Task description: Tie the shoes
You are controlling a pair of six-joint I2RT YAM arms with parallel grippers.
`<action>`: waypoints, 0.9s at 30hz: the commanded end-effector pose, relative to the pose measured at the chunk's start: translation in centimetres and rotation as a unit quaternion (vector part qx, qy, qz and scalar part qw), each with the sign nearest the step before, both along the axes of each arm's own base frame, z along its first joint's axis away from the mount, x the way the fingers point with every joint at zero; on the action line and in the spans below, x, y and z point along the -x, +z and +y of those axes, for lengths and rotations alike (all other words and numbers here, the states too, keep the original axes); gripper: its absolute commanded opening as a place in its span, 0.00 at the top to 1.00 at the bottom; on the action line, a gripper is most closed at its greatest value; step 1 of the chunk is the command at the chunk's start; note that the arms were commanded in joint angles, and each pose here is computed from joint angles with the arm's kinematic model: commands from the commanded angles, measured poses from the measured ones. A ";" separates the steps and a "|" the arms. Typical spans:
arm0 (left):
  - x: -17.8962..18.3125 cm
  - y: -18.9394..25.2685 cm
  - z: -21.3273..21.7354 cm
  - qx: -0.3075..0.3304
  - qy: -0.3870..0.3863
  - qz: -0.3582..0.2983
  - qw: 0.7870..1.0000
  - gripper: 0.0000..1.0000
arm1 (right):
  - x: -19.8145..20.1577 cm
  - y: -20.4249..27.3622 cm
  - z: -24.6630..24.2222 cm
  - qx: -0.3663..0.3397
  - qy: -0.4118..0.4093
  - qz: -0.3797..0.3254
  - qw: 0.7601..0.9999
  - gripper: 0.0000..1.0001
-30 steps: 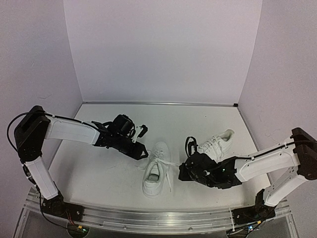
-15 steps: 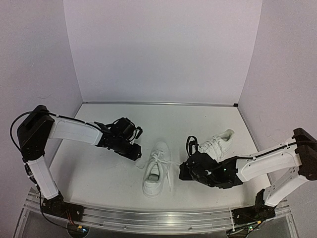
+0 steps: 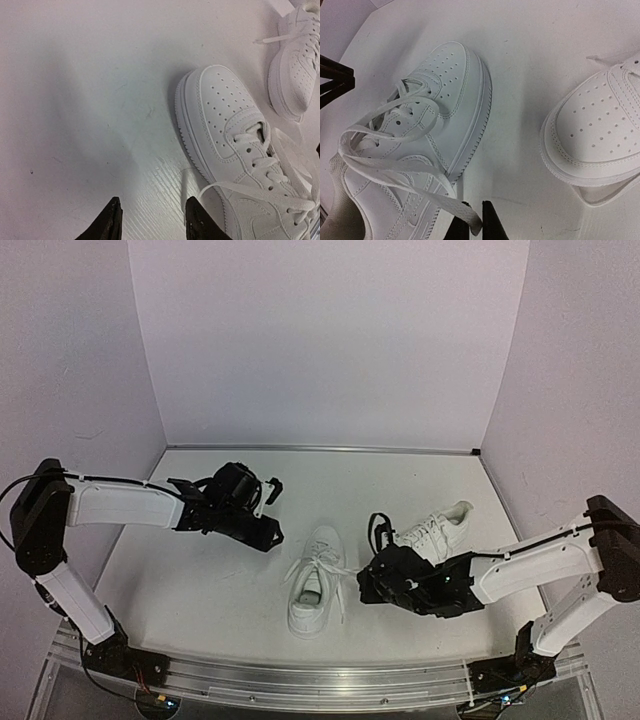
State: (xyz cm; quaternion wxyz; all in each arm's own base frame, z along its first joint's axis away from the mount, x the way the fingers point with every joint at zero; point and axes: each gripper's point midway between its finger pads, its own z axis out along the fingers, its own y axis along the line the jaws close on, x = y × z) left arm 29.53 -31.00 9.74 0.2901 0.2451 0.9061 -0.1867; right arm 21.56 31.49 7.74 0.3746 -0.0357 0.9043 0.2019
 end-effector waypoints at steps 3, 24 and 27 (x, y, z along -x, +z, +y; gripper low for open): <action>1.4 4.1 -2.0 0.075 -0.052 -0.010 0.996 0.50 | 0.2 1.2 0.9 -0.012 0.018 0.012 1.000 0.58; 6.1 9.7 -1.5 0.133 -0.078 -0.018 0.988 0.00 | 4.1 13.2 1.7 -0.126 0.182 -0.068 0.973 0.02; 5.7 9.3 -1.0 0.122 -0.049 -0.003 0.991 0.00 | 3.6 14.2 -0.6 -0.128 0.148 -0.091 0.976 0.02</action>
